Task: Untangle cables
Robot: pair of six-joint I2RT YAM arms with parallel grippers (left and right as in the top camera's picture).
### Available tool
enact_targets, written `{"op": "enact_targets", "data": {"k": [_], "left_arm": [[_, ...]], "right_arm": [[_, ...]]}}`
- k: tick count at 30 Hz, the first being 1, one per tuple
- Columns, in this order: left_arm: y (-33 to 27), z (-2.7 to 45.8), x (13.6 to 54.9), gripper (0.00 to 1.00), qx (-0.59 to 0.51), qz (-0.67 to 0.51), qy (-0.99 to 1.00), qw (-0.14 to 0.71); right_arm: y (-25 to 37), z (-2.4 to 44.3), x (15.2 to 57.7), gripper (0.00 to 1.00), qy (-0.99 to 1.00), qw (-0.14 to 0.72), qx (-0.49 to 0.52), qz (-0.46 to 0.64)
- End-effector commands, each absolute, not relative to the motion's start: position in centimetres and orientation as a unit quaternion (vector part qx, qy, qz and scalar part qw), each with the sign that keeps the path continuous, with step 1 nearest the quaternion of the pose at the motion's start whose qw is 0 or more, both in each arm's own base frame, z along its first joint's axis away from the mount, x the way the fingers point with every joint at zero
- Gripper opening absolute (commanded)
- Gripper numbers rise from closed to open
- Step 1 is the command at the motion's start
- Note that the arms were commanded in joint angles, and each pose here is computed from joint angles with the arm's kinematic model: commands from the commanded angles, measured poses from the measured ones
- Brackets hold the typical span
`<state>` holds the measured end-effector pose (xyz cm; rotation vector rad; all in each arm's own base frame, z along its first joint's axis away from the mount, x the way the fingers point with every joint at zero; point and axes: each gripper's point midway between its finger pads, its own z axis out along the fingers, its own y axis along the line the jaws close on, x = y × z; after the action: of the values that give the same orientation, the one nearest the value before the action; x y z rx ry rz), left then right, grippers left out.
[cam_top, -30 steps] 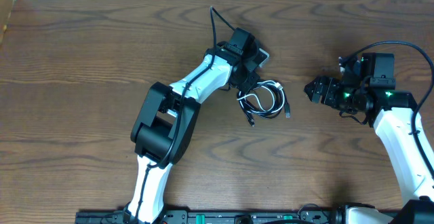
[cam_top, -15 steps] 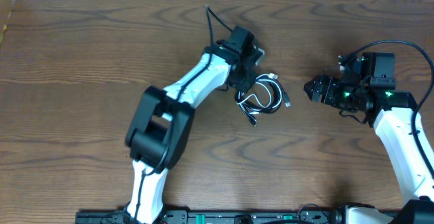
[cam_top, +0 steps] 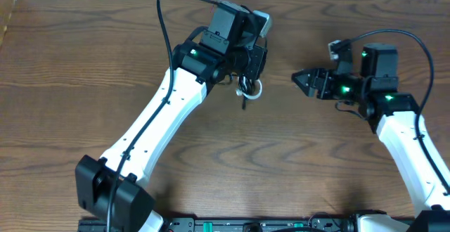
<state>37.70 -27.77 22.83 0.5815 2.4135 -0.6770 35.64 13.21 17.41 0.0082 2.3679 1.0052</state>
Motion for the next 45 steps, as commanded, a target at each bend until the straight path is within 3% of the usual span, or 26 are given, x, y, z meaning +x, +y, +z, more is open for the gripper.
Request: {"op": "enact_targets", "data": {"k": [1, 9, 21, 29, 31, 36, 41, 45], "left_arm": [[-28.0, 22.3, 37.7, 0.07, 0.176, -0.272, 0.91, 0.259], [-28.9, 23.1, 36.9, 0.07, 0.177, -0.308, 0.902, 0.245], [-30.5, 25.2, 34.6, 0.07, 0.196, -0.38, 0.878, 0.216], [-30.3, 26.7, 34.3, 0.08, 0.197, -0.386, 0.871, 0.233], [-30.3, 27.5, 34.3, 0.07, 0.2, -0.389, 0.865, 0.245], [-30.1, 30.3, 34.1, 0.08, 0.209, -0.4, 0.846, 0.283], [-28.6, 33.1, 34.0, 0.07, 0.205, -0.403, 0.832, 0.321], [-25.7, 33.9, 34.8, 0.08, 0.172, -0.376, 0.844, 0.343]], "right_arm": [[14.2, 17.7, 35.6, 0.66, 0.88, 0.254, 0.064, 0.396], [15.6, 16.0, 35.5, 0.63, 0.897, 0.242, 0.084, 0.36], [19.4, 13.2, 38.0, 0.63, 0.882, 0.211, 0.136, 0.399], [20.8, 8.6, 39.0, 0.61, 0.878, 0.151, 0.186, 0.415], [20.9, 7.2, 38.6, 0.56, 0.882, 0.132, 0.191, 0.41], [20.7, 4.9, 38.0, 0.18, 0.89, 0.104, 0.202, 0.395], [19.5, 3.9, 37.6, 0.01, 0.903, 0.103, 0.199, 0.367], [18.6, 3.6, 37.7, 0.01, 0.908, 0.109, 0.187, 0.358]]}}
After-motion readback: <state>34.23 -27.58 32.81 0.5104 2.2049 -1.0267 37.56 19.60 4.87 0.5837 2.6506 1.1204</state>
